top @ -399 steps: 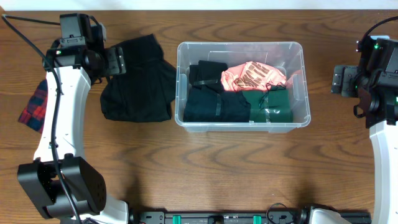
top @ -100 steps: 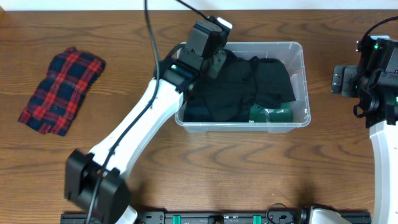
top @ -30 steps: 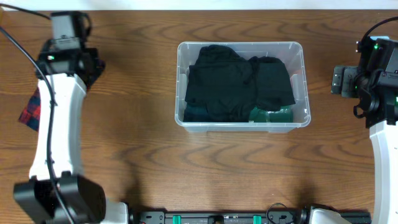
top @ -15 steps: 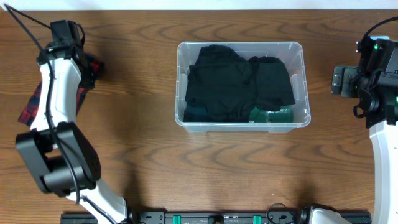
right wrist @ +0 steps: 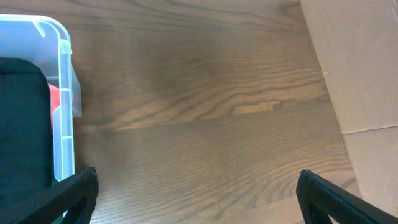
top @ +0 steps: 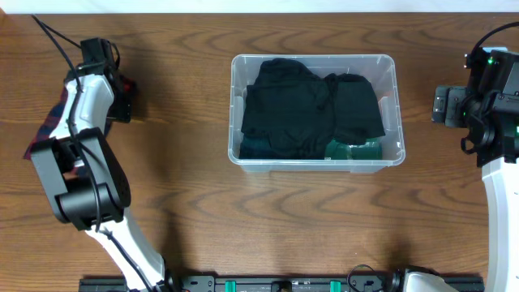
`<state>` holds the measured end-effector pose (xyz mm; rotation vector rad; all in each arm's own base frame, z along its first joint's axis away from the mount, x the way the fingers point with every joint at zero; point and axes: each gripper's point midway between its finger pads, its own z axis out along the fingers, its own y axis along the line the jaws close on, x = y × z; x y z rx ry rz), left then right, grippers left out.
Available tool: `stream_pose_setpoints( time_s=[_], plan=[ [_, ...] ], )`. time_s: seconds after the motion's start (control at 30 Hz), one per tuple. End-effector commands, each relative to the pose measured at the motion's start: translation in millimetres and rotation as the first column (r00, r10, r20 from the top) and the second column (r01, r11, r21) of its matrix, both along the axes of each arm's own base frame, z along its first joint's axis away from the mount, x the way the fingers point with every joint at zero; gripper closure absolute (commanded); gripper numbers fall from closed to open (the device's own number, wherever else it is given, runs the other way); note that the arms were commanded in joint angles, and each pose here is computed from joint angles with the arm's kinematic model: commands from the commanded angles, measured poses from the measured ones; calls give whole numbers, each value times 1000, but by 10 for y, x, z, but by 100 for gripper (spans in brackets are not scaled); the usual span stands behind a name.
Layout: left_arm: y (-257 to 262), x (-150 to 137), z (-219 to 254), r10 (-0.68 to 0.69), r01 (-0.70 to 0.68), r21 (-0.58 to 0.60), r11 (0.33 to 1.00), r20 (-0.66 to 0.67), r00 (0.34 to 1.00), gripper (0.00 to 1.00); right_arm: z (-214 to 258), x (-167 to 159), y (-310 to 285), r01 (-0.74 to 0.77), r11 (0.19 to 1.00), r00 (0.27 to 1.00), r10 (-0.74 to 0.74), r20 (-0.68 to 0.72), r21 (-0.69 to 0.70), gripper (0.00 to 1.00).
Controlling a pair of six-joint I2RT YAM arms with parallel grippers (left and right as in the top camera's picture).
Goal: Pack container
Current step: 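Lower the left gripper onto the plaid shirt and grasp it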
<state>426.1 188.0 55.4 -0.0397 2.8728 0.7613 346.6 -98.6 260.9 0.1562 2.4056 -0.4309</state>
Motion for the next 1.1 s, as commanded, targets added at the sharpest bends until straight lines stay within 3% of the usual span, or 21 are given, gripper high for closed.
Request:
stream_pose_setpoints(
  time_s=[0.0,0.63,0.73,0.97,1.07],
  plan=[
    [44,-16,-107,6,-5,9,1000,-18,1000,12,56,-11,-29,23,1000,1000,-23,19,2,1],
    [167,-20,-458,31,-31,-2,1000,-45,999,14,56,-11,-29,23,1000,1000,-23,19,2,1],
    [167,-22,-458,32,-32,-2,999,-45,998,40,55,-11,-29,23,1000,1000,-23,18,2,1],
    [164,-31,-461,31,-31,-3,1000,-50,998,57,56,-11,-29,23,1000,1000,-23,19,2,1],
    [162,-38,-463,31,-31,-4,999,-53,998,74,56,-11,-29,23,1000,1000,-23,19,2,1]
  ],
)
